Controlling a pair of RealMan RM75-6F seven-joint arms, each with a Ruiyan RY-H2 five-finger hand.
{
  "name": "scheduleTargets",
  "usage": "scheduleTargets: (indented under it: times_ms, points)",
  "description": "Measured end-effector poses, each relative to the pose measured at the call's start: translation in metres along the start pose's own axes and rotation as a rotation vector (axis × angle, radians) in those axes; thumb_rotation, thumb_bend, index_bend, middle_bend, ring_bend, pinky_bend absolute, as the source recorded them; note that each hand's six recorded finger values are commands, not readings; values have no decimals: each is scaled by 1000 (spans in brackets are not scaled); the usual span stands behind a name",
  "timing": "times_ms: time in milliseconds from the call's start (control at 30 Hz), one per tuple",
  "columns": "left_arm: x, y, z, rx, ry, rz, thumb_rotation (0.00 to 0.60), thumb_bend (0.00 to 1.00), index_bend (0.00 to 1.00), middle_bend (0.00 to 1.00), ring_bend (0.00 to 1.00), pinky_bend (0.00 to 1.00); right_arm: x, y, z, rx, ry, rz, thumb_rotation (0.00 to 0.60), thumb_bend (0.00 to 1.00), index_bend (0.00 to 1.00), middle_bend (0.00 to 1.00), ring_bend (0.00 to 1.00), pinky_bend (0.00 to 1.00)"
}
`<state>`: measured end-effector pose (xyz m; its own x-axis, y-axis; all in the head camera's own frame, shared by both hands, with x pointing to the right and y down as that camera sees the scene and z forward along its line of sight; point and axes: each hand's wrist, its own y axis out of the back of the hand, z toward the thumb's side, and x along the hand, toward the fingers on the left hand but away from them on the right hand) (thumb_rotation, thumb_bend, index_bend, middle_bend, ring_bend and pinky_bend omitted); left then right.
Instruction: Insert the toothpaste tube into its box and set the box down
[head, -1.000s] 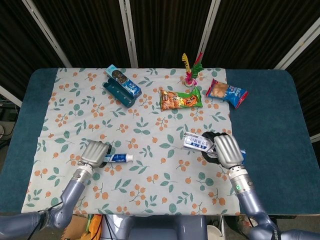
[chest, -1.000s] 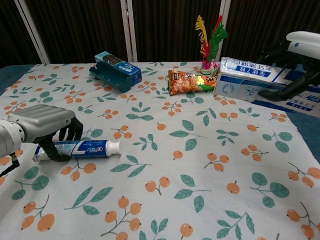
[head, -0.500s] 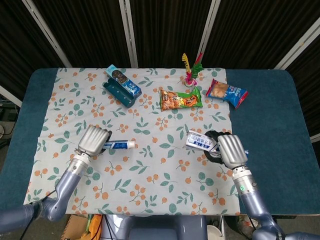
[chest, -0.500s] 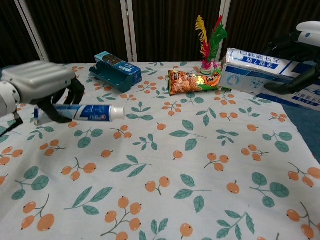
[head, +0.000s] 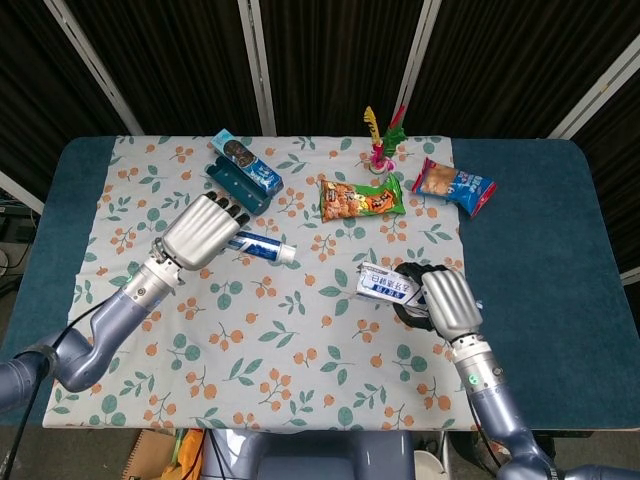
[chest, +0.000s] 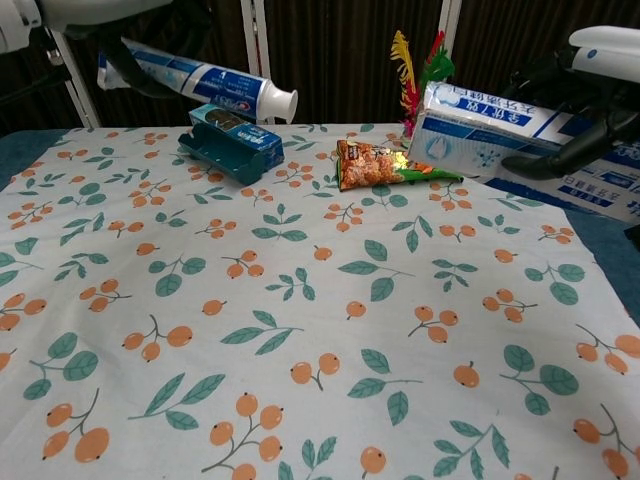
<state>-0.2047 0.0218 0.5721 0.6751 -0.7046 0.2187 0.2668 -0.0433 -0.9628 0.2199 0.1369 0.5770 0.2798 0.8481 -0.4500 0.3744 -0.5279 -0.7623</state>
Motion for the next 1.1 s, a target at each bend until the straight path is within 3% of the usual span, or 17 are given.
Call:
scheduleTargets:
  times_ms: [133,300,1100]
  points:
    - [15,20,10,39,-78,61,600,441,688,715,622,650,0,-1,9,-41,-7,9,600,416,553,577,486,424]
    - [28,33,22,20,-114,104,600,440,688,715,622,650,-1,2,17,-57,-13,5,600,416,553,577,486,424]
    - [63,53,69,29,-185,178,600,429,673,687,602,636,1,15,19,-130,-20,-22,600,416,553,577,486,424]
